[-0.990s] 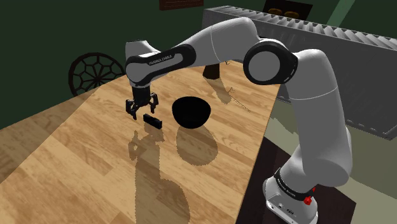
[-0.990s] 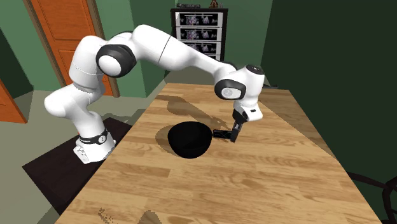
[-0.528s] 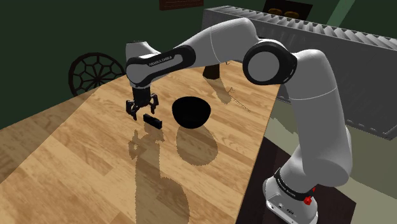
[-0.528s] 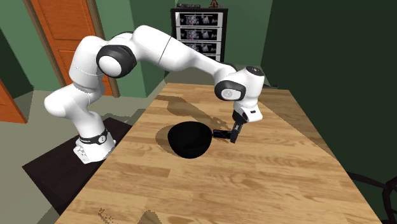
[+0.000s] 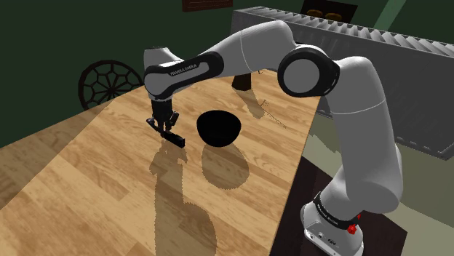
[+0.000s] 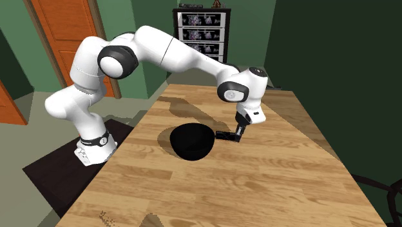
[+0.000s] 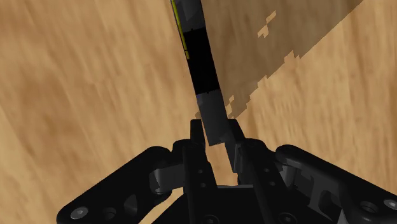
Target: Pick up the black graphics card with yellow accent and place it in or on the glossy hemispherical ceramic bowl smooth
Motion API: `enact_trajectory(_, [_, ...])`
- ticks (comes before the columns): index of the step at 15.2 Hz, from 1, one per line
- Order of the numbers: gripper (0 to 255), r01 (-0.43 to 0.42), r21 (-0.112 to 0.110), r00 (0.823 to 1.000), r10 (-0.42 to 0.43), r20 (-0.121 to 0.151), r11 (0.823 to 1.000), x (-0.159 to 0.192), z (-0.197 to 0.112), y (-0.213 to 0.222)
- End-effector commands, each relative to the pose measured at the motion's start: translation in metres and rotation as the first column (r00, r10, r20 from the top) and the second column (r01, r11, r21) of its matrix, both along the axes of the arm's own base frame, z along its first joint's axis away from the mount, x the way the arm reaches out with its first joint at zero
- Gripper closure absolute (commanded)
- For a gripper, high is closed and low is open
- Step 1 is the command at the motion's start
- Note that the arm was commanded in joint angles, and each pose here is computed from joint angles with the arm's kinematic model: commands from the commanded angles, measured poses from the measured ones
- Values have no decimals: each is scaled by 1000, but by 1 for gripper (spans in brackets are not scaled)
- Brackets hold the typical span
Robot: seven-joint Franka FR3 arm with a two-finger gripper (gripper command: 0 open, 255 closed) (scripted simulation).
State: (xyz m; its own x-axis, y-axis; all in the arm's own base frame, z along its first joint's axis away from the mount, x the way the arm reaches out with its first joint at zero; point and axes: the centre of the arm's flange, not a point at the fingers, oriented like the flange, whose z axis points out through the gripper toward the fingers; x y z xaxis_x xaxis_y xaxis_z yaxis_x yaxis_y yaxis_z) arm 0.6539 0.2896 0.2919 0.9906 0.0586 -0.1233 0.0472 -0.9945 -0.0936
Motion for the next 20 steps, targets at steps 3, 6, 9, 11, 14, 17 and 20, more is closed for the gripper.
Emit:
enact_trajectory(3, [255,0,0,1000,0,0,1000,0,5,0])
enact_trajectory(6, [255,0,0,1000,0,0,1000,0,21,0])
enact_trajectory(9, [255,0,0,1000,0,0,1000,0,37,0])
enact_trajectory(11, [255,0,0,1000,0,0,1000,0,48,0])
enact_trajectory(14, [255,0,0,1000,0,0,1000,0,63,0])
enact_trajectory(17, [255,0,0,1000,0,0,1000,0,79,0])
enact_trajectory(20, [255,0,0,1000,0,0,1000,0,95,0])
